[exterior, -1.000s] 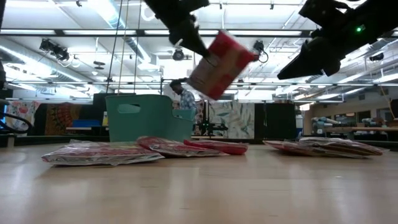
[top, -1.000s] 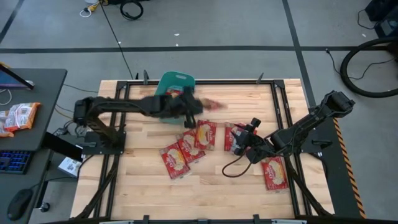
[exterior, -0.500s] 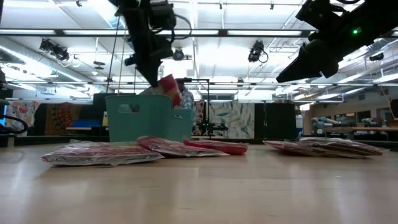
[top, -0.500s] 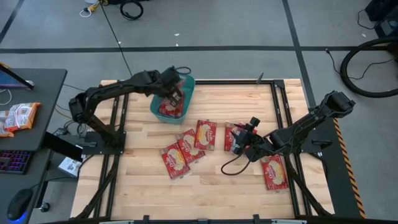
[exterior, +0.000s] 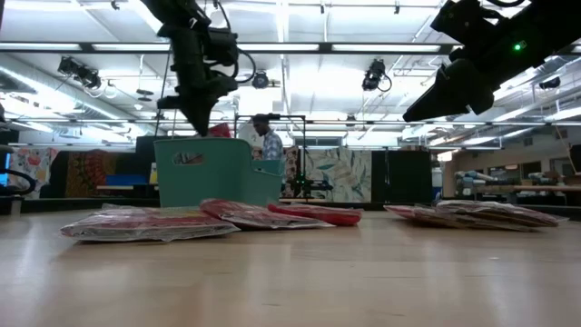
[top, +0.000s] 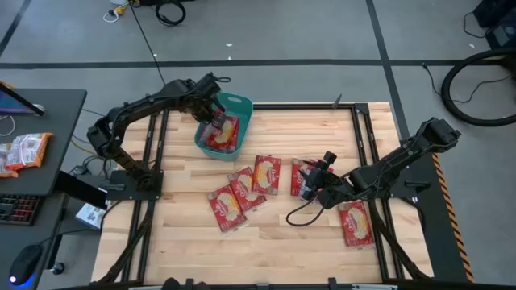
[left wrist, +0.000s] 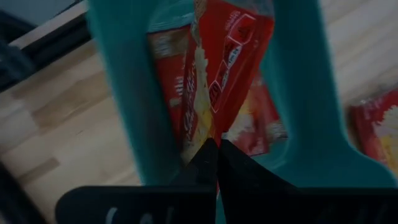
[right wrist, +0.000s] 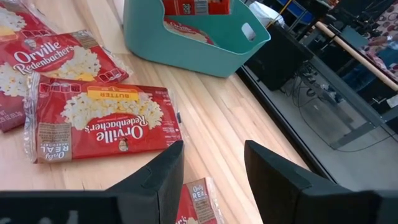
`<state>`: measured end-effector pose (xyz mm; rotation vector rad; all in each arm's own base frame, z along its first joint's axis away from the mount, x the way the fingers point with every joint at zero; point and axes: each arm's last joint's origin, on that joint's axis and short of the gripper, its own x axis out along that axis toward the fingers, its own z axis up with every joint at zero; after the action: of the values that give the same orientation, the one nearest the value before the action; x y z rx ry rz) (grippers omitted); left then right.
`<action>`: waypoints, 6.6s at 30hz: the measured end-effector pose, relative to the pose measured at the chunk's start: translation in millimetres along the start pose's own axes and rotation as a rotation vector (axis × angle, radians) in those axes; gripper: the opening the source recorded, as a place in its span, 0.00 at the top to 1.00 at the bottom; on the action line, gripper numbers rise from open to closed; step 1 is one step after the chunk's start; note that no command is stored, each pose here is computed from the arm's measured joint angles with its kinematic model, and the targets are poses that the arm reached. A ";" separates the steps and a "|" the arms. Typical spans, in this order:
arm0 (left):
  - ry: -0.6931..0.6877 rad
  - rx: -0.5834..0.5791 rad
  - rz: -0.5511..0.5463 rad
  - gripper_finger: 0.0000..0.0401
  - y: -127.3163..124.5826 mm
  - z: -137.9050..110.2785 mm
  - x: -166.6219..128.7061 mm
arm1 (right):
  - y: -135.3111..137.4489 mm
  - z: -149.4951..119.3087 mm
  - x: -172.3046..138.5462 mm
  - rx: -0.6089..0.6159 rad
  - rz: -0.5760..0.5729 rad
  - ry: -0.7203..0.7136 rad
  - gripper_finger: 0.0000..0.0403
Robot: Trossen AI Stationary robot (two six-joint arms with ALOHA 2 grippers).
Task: Sort popcorn bags into baskets
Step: Put the red popcorn bag into the green bin
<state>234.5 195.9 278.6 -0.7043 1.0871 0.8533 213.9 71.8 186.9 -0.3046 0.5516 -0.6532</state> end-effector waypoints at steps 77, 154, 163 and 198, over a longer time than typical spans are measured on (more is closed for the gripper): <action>-0.148 1.498 -0.097 0.46 -250.4 -178.2 91.2 | 1.5 0.9 0.1 -0.026 0.042 0.004 0.57; -0.604 1.242 0.484 0.99 -54.4 38.6 -27.3 | -2.6 -9.8 13.5 -0.007 0.080 0.036 0.57; -0.644 1.205 0.410 0.99 -16.1 58.4 -25.7 | -2.6 -9.8 13.4 -0.007 0.080 0.036 0.57; -0.732 0.658 0.172 1.00 -29.0 55.5 -27.8 | -0.7 -6.2 13.0 0.015 0.114 0.014 0.57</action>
<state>278.6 220.9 324.6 0.2552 0.6868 0.7405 218.7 62.3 177.2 -0.2530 0.5736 -0.5492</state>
